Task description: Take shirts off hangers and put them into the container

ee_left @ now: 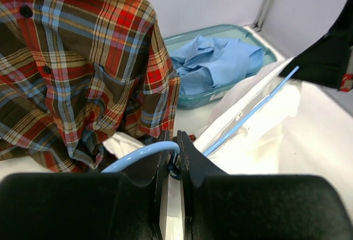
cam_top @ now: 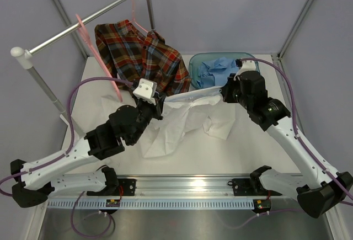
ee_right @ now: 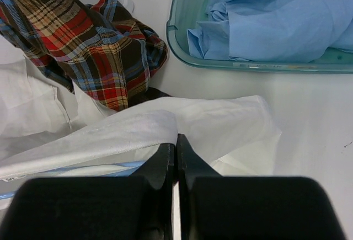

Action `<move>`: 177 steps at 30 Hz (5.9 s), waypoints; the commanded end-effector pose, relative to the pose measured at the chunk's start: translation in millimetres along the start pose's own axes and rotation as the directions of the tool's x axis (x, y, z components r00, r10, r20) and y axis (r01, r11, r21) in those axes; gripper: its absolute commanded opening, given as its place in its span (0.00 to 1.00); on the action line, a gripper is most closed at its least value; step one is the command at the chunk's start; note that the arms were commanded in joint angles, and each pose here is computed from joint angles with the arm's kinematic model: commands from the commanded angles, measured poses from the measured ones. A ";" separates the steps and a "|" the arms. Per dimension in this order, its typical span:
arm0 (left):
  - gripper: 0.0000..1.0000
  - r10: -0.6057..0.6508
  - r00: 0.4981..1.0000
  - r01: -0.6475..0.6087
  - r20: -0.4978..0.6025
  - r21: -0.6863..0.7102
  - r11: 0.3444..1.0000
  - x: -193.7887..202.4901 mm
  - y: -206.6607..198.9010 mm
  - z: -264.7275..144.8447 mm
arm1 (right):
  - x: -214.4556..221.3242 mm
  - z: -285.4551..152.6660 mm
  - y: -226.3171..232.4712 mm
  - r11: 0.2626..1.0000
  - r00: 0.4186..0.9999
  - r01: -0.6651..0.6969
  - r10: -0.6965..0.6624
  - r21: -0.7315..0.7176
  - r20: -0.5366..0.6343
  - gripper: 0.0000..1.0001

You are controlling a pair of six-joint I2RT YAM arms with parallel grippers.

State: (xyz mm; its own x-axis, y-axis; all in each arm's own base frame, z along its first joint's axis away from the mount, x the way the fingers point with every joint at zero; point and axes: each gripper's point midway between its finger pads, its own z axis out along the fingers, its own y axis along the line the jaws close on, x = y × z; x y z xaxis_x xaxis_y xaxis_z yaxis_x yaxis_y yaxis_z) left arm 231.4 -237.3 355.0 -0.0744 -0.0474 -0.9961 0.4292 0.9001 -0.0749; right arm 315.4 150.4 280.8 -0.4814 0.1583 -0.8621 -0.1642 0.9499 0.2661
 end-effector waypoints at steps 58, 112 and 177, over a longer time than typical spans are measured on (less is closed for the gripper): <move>0.00 0.069 0.996 -0.056 -0.059 0.201 0.978 -28.4 -40.1 30.5 | 36.3 -95.2 69.9 0.687 0.898 0.338 -0.440 -0.643 0.001 0.68; 0.28 0.085 0.991 -0.060 -0.106 0.224 0.973 -38.9 -7.5 13.1 | 74.5 -125.7 85.7 0.602 0.838 0.390 -0.546 -0.696 -0.002 0.00; 0.99 0.092 0.924 -0.032 -0.372 0.164 0.986 128.3 45.9 -64.7 | -117.5 -11.1 249.2 0.552 0.785 0.618 -0.468 -0.559 0.406 0.00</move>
State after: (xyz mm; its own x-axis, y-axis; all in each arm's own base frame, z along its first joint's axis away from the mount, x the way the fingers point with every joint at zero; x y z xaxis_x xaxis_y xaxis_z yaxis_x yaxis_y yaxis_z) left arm 180.3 -175.7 226.7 -0.3716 0.2220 -0.9015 0.5916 0.8049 -0.0456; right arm 315.6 348.2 433.6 -0.1159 -0.1952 -0.9739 -0.8499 0.5269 -0.0045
